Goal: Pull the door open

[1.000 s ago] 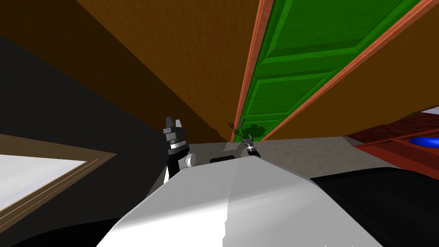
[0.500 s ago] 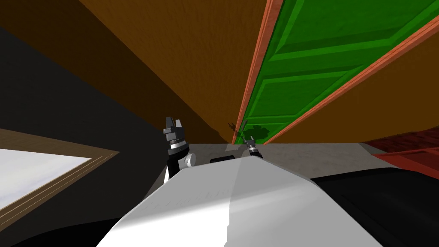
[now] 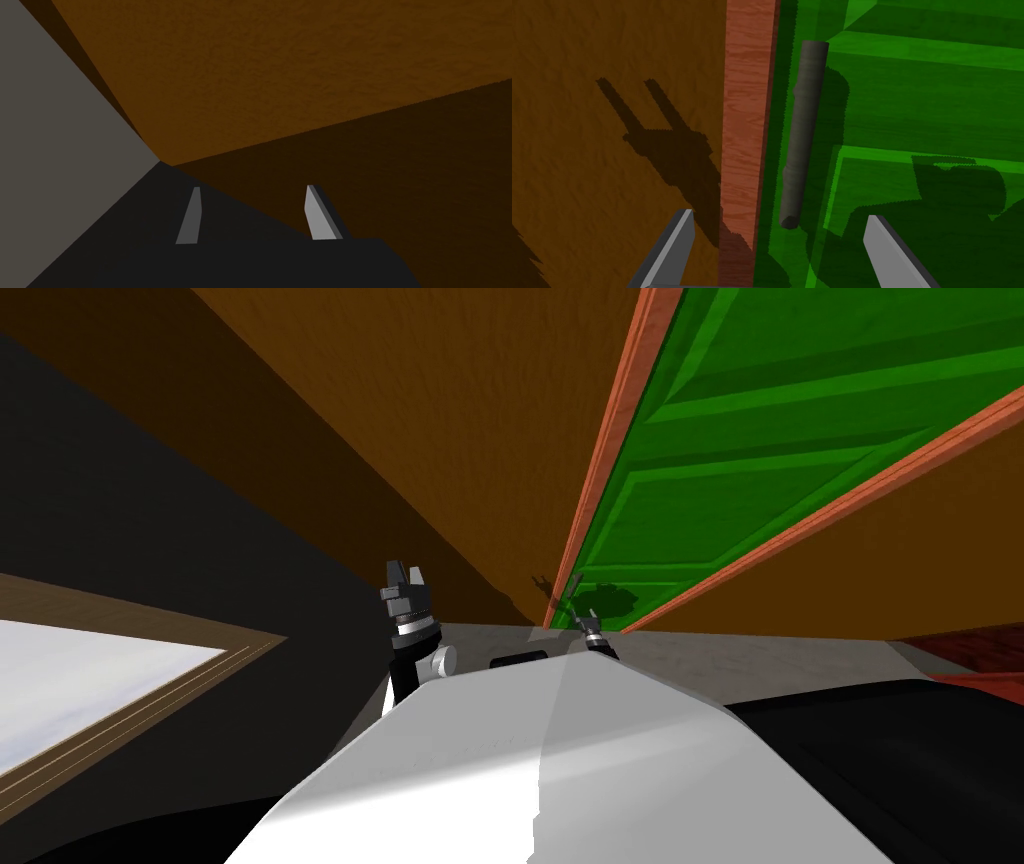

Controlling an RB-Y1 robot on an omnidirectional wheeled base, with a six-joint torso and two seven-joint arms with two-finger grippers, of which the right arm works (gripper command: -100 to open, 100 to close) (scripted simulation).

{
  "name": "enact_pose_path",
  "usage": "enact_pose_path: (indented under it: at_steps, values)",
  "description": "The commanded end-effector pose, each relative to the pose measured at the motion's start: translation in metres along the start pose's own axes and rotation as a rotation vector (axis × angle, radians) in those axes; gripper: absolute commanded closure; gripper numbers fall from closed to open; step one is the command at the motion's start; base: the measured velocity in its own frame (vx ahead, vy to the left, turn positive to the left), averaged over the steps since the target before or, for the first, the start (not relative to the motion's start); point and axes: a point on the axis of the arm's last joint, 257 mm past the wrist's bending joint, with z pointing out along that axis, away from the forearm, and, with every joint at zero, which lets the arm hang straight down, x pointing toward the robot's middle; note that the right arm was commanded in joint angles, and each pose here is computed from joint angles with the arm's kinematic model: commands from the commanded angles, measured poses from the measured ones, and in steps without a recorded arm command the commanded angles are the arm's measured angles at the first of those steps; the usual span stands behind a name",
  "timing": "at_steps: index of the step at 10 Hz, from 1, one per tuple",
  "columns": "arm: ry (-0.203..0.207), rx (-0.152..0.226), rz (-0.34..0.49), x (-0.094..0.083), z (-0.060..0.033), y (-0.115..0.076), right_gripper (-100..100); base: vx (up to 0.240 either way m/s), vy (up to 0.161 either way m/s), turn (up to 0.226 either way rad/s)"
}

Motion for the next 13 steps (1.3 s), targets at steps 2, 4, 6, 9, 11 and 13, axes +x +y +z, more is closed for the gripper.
enact_pose_path:
  at_steps: [2, 4, 6, 9, 11, 13]
  values:
    - [-0.024, -0.022, 0.031, -0.01, -0.0055, 0.02, -100, 0.084, -0.046, 0.059]
    - [-0.035, -0.036, 0.046, -0.014, -0.0083, 0.03, -100, 0.068, -0.043, 0.069]
    - [-0.037, -0.038, 0.048, -0.014, -0.0079, 0.033, -100, 0.042, -0.021, 0.042]
    - [-0.039, -0.05, 0.05, -0.015, -0.0022, 0.032, -100, 0.147, -0.06, 0.034]
    - [-0.041, -0.059, 0.051, -0.017, 0.0031, 0.031, -100, 0.193, -0.075, 0.046]
    - [-0.042, -0.067, 0.051, -0.017, 0.0072, 0.03, -100, 0.185, -0.091, 0.042]
